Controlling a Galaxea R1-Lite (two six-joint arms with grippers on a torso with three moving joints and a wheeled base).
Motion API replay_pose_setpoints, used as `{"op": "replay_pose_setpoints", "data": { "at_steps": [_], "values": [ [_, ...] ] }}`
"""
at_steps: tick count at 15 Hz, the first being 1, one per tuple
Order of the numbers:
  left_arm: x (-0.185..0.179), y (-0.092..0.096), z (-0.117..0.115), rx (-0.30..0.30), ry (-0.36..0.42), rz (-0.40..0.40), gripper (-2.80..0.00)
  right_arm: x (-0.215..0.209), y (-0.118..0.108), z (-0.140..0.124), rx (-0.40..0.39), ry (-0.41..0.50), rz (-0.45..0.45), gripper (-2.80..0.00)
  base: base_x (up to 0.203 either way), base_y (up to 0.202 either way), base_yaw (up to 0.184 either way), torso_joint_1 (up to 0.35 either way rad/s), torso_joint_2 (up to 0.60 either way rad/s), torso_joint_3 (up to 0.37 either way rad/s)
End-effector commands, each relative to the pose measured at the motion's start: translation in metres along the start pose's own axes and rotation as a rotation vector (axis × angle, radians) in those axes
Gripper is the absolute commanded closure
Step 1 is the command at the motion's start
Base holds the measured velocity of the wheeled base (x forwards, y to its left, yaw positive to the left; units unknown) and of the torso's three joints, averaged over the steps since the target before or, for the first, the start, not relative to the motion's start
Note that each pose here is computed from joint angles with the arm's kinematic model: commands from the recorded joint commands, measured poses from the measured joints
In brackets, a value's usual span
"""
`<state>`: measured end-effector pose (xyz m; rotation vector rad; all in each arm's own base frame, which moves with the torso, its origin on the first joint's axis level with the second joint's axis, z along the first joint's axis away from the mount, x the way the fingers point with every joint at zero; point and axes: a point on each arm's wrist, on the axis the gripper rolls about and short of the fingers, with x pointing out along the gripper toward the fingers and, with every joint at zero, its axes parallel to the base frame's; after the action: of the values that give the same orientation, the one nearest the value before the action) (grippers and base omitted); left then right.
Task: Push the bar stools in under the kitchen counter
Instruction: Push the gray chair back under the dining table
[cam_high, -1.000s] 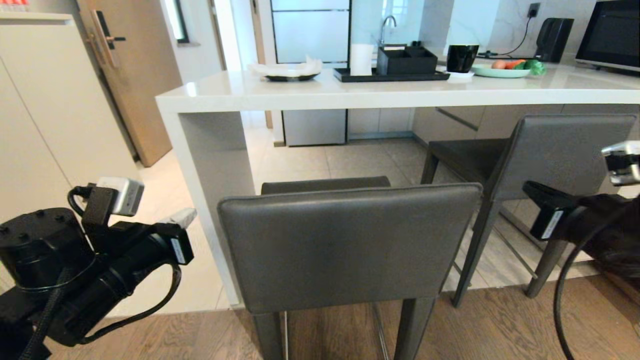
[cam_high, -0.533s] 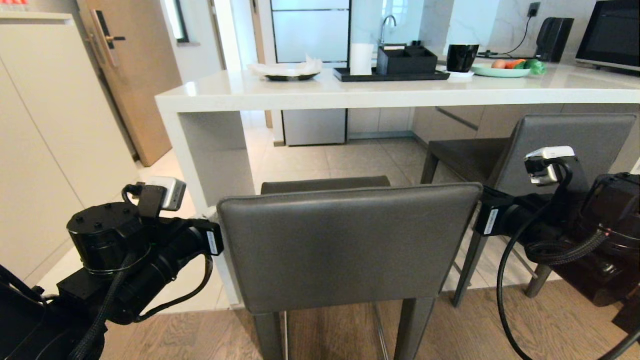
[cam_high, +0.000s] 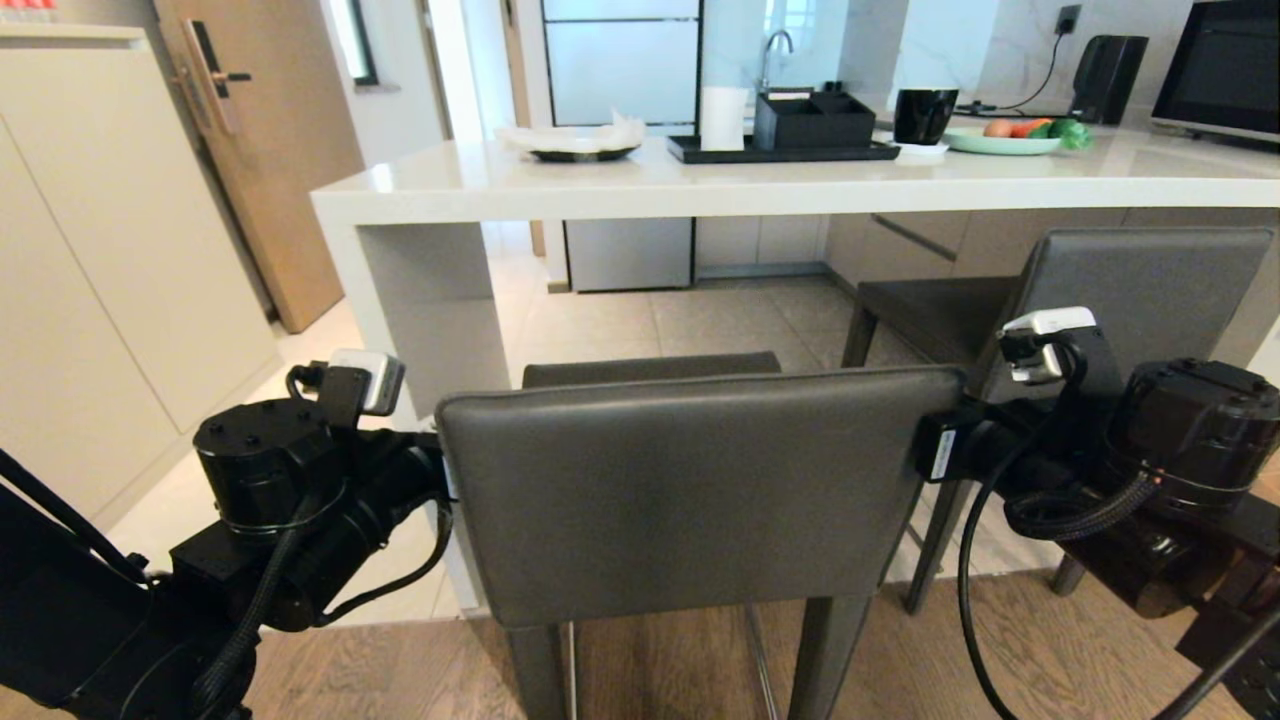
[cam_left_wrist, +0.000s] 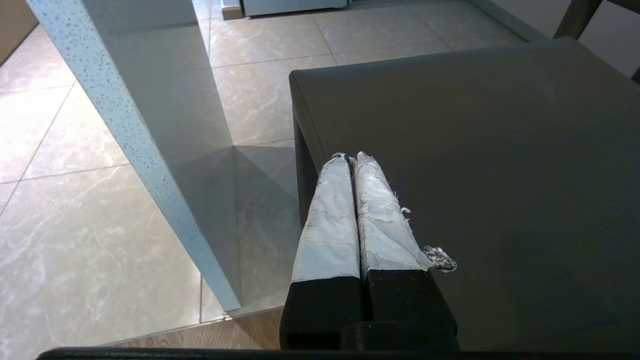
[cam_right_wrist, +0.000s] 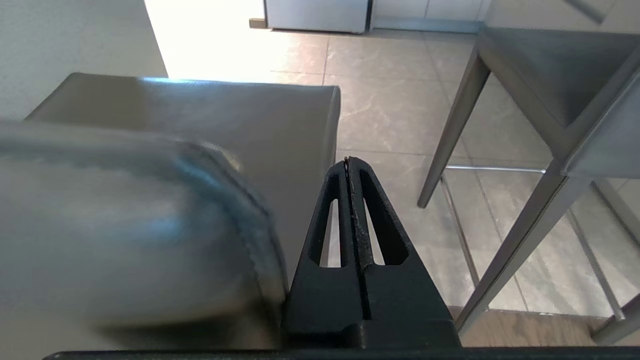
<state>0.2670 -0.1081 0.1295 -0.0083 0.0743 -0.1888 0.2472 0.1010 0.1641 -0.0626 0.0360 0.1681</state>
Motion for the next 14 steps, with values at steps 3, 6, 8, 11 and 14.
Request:
{"op": "replay_pose_setpoints", "data": {
  "at_steps": [3, 6, 8, 11, 14],
  "values": [
    [0.001, -0.001, 0.001, -0.002, -0.01, -0.002, 0.0, 0.003, 0.003, -0.004, -0.008, 0.008, 0.007, 0.0, 0.0, 0.0, 0.0, 0.0, 0.0, 0.0],
    [0.001, -0.001, 0.0, 0.002, -0.006, 0.003, 0.0, 0.005, 0.005, -0.005, -0.009, 0.012, -0.003, 0.0, 0.0, 0.0, 0.0, 0.0, 0.0, 0.0],
    [-0.001, 0.001, -0.001, 0.003, 0.0, 0.007, 0.0, 0.005, 0.004, -0.005, -0.008, 0.013, -0.007, 0.0, 0.0, 0.0, 0.0, 0.0, 0.0, 0.0],
    [-0.011, 0.017, -0.003, 0.0, 0.019, 0.051, 0.0, 0.004, 0.004, -0.004, -0.007, 0.009, -0.009, 0.0, 0.0, 0.0, 0.0, 0.0, 0.0, 0.0],
    [-0.021, 0.031, 0.001, -0.008, 0.006, 0.093, 0.0, 0.005, 0.004, -0.004, -0.008, 0.005, -0.009, 0.0, 0.0, 0.0, 0.0, 0.0, 0.0, 0.0]
  ]
}}
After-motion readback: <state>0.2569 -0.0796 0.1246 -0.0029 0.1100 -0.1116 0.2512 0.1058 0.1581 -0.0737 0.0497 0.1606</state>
